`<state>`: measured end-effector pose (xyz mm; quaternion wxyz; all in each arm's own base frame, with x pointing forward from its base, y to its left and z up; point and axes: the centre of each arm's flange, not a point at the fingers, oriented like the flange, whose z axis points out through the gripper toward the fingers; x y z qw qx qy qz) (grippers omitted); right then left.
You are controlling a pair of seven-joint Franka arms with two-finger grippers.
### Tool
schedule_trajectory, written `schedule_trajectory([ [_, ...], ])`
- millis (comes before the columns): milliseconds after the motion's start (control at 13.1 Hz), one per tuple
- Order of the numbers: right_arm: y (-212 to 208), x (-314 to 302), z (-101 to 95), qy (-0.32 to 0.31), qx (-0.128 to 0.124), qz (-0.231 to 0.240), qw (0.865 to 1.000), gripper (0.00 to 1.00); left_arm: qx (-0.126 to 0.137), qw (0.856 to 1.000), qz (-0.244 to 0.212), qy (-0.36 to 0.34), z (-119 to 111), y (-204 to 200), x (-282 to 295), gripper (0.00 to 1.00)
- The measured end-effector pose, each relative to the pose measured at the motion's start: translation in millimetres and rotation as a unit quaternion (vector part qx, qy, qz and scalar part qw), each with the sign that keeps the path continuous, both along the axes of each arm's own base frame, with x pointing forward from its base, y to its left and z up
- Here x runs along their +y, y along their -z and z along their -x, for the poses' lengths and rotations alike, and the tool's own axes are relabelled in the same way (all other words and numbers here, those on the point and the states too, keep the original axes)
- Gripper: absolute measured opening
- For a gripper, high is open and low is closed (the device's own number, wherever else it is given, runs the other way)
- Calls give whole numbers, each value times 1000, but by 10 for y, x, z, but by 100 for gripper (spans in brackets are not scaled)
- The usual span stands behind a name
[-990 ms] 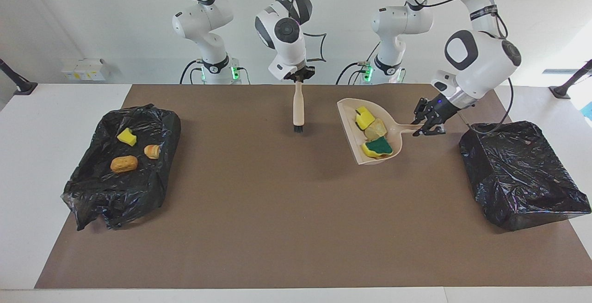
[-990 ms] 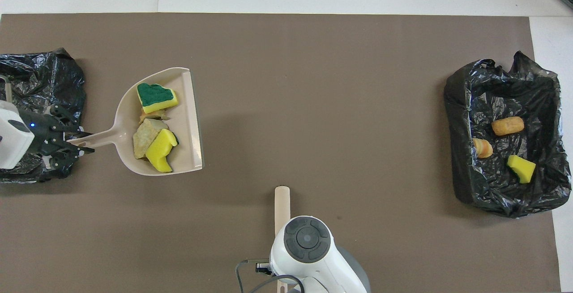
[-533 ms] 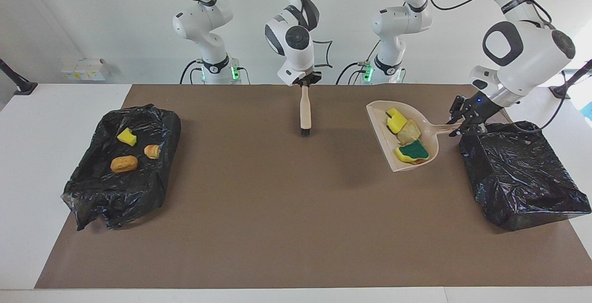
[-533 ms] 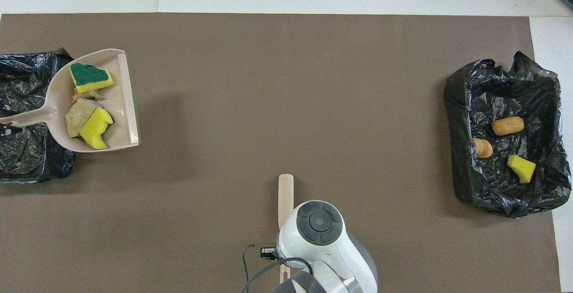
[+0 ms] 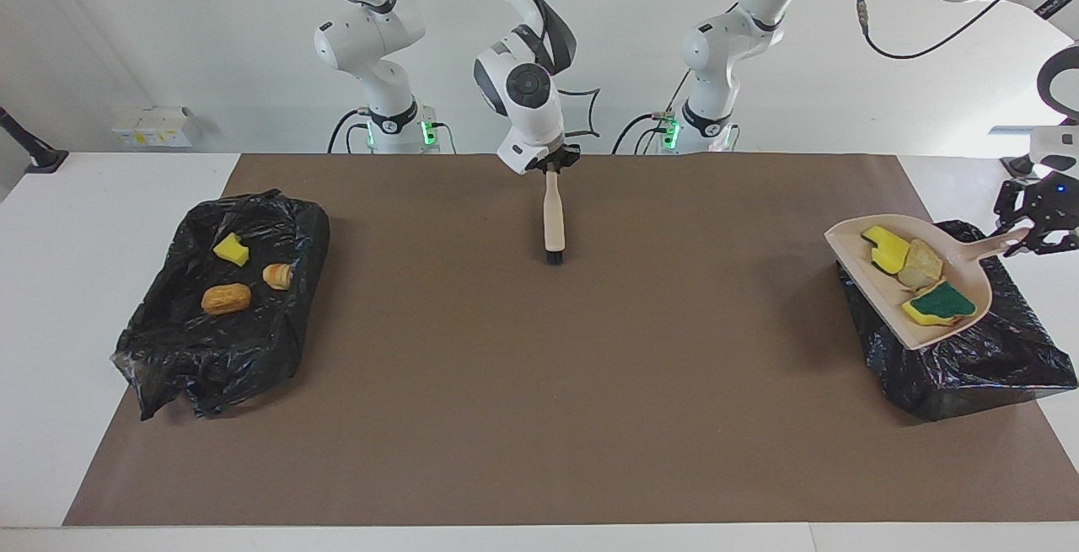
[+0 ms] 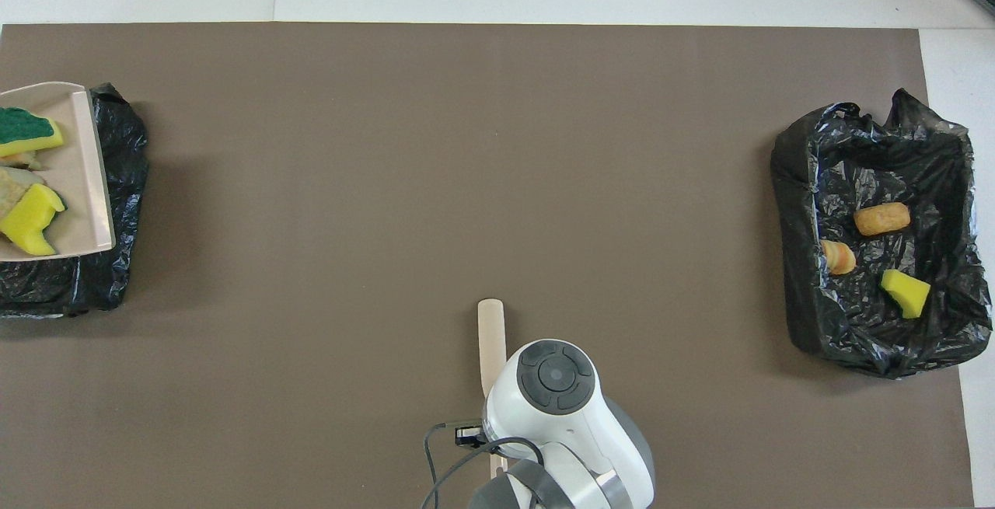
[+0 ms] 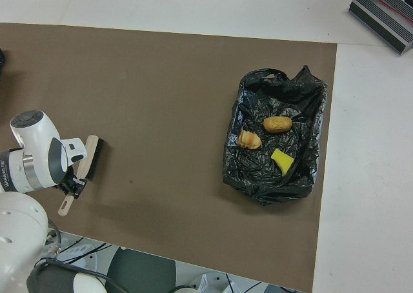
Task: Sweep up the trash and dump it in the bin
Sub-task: 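Tilt the dustpan with the left gripper to dump pieces into the bag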
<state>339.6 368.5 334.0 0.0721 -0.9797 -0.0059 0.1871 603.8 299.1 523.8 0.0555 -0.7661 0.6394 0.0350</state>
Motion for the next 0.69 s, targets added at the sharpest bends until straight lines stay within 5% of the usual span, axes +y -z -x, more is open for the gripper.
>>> schedule_trajectory([
  [381,12,-69,-74,9,1,0,1000,30,-3,992,-119,30,-143,-111,229,31],
  [685,7,-83,-94,9,0,-1,1000,68,6,974,-215,76,-261,-132,213,31],
])
